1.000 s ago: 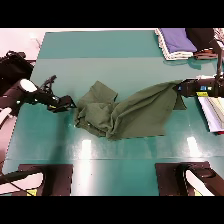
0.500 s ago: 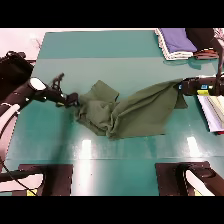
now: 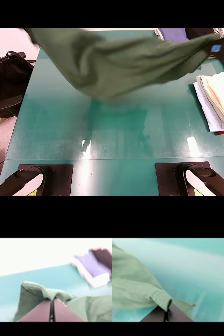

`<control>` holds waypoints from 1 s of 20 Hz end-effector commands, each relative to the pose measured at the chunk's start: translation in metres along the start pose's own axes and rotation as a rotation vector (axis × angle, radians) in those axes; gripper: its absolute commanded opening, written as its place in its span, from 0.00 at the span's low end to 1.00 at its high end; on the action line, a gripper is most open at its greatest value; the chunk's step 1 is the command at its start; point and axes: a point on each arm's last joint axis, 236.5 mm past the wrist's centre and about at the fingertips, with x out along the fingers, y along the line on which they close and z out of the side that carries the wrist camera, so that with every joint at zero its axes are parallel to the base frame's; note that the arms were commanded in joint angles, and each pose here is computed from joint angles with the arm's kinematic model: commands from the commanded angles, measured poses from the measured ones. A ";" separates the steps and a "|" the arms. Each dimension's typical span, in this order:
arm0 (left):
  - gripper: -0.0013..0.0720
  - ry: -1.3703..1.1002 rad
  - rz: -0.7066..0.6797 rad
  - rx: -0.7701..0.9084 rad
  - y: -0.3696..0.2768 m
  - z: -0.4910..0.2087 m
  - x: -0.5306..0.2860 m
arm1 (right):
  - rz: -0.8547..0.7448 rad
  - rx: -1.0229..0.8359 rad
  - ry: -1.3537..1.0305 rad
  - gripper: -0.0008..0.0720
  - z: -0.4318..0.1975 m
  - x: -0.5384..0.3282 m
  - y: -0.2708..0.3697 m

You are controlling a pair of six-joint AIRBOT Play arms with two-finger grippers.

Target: Fold the shirts.

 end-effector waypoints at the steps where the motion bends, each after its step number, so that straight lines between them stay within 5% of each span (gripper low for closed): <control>1: 0.05 -0.256 0.056 0.114 -0.023 0.083 -0.102 | -0.097 -0.043 -0.046 0.04 0.018 -0.046 -0.004; 5: 0.04 -0.349 0.070 0.124 -0.023 0.104 -0.114 | -0.169 -0.031 0.029 0.04 0.014 -0.066 -0.014; 9: 0.04 -0.164 0.078 0.088 0.001 0.058 -0.047 | -0.162 0.021 0.165 0.04 -0.001 -0.044 -0.024; 16: 0.05 0.691 0.010 -0.159 0.061 -0.241 0.143 | -0.122 0.217 0.725 0.04 -0.131 0.081 -0.070; 20: 0.05 0.945 -0.018 -0.290 0.075 -0.374 0.193 | -0.117 0.299 0.853 0.04 -0.196 0.166 -0.101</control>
